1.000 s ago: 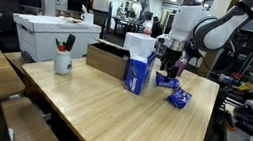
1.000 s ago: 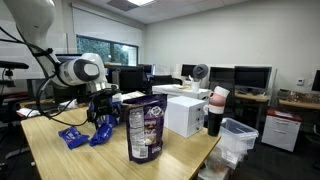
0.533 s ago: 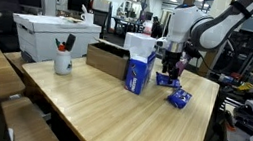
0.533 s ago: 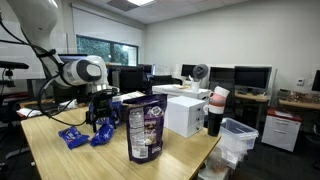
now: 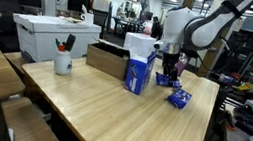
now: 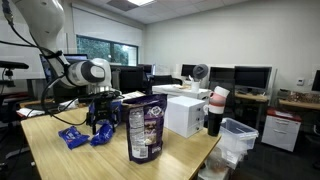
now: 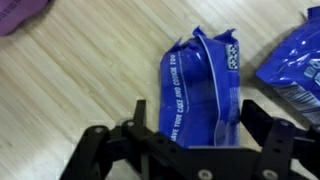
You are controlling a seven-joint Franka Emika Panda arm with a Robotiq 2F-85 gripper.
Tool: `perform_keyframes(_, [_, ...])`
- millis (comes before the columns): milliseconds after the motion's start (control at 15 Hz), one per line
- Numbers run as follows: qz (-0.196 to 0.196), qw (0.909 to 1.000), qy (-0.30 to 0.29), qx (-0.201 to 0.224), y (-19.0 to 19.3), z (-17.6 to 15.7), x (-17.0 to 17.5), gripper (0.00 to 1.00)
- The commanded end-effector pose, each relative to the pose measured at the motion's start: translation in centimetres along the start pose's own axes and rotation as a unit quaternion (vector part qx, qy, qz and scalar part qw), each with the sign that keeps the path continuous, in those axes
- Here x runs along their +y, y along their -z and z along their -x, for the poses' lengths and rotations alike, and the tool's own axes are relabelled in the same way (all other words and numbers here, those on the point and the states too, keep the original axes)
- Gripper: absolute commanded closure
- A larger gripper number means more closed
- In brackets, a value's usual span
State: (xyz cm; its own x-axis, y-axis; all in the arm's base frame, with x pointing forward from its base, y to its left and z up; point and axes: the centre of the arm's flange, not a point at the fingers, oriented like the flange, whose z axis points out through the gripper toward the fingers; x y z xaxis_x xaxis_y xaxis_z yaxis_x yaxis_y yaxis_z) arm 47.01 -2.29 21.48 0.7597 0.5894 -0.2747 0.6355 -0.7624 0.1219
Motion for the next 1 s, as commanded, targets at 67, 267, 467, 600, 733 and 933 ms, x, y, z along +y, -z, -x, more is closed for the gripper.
perform_keyframes(67, [-0.011, 0.9999, 0.001, -0.01, 0.1, -0.4, 0.4, 0.38])
perform_keyframes(267, [-0.009, 0.9999, -0.001, -0.01, 0.3, -0.4, 0.4, 0.55])
perform_keyframes(467, [-0.008, 0.9999, -0.002, -0.009, 0.4, -0.3, 0.5, 0.71])
perform_keyframes(600, [-0.007, 0.9999, -0.004, -0.008, 0.7, -0.2, 0.5, 0.82])
perform_keyframes(733, [-0.004, 1.0, -0.007, -0.006, 1.1, -0.1, 0.4, 0.91])
perform_keyframes(933, [0.002, 0.9999, -0.011, -0.001, 1.9, 0.4, 0.3, 0.97])
